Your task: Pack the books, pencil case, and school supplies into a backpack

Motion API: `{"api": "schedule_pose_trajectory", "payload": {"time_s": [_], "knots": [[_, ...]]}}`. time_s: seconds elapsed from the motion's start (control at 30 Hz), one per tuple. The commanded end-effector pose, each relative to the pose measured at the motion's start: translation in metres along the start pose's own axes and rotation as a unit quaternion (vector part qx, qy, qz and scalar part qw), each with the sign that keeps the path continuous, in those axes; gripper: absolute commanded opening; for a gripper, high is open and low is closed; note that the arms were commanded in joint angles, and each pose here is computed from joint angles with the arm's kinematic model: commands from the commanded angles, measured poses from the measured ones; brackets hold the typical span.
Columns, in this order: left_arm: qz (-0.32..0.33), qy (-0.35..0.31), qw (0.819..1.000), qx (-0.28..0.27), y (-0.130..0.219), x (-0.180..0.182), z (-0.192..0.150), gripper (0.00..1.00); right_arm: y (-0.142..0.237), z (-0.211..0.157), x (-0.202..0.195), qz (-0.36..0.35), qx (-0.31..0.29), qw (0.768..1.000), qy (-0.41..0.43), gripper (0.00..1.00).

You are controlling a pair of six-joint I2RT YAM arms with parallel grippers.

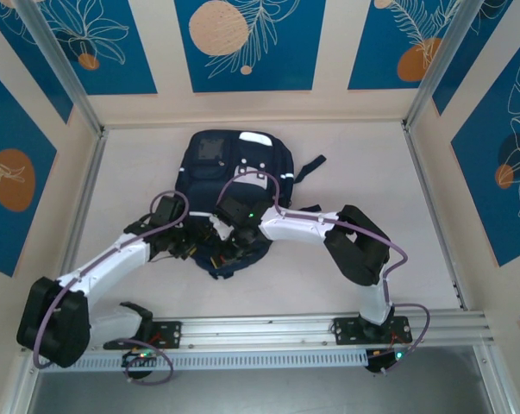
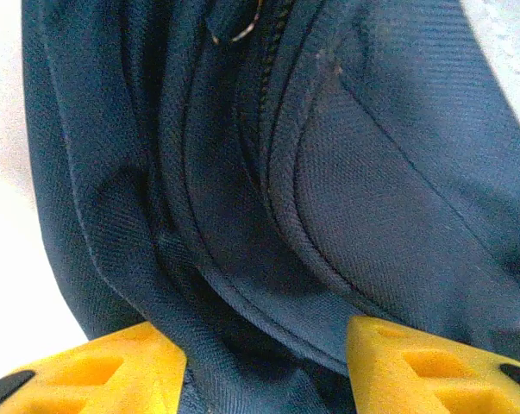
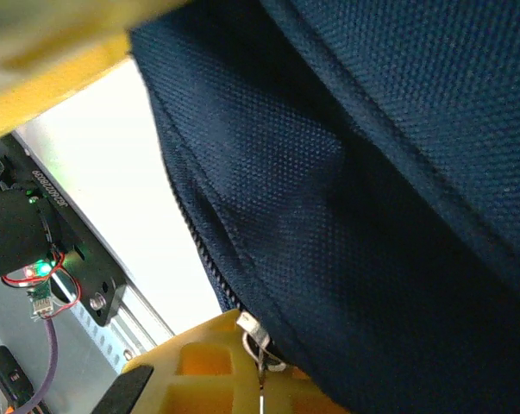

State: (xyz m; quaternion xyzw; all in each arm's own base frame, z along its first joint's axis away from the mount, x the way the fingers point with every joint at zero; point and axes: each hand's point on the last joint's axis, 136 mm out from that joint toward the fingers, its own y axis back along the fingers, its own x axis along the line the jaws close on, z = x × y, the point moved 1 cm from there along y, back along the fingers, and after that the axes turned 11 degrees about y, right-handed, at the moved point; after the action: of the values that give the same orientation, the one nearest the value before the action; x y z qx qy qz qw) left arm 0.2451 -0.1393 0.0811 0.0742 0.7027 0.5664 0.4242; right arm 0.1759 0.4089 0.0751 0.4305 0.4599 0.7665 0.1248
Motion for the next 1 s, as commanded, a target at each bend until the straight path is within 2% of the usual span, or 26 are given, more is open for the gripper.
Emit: {"api": "schedule_pose_trajectory", "payload": {"time_s": [0.0,0.13,0.27,0.63,0.97], "knots": [[0.008,-0.009,1.0,-0.009,-0.011,0.0,0.002,0.37,-0.001,0.0,0.002,0.009,0.004,1.0,-0.005,0.0],[0.013,-0.014,1.0,-0.012,-0.011,0.0,0.004,0.18,0.0,-0.004,-0.004,-0.003,0.01,1.0,-0.008,0.0],[0.017,-0.023,0.999,-0.025,-0.006,-0.001,0.008,0.1,0.002,-0.009,-0.011,-0.022,0.014,1.0,-0.007,0.0],[0.02,-0.02,0.999,-0.023,-0.007,0.0,0.009,0.09,0.014,-0.027,-0.035,-0.051,0.012,0.998,-0.017,0.0],[0.018,-0.02,0.999,-0.018,-0.006,-0.002,0.008,0.09,0.018,-0.03,-0.036,-0.045,0.001,0.999,-0.015,0.0]]}}
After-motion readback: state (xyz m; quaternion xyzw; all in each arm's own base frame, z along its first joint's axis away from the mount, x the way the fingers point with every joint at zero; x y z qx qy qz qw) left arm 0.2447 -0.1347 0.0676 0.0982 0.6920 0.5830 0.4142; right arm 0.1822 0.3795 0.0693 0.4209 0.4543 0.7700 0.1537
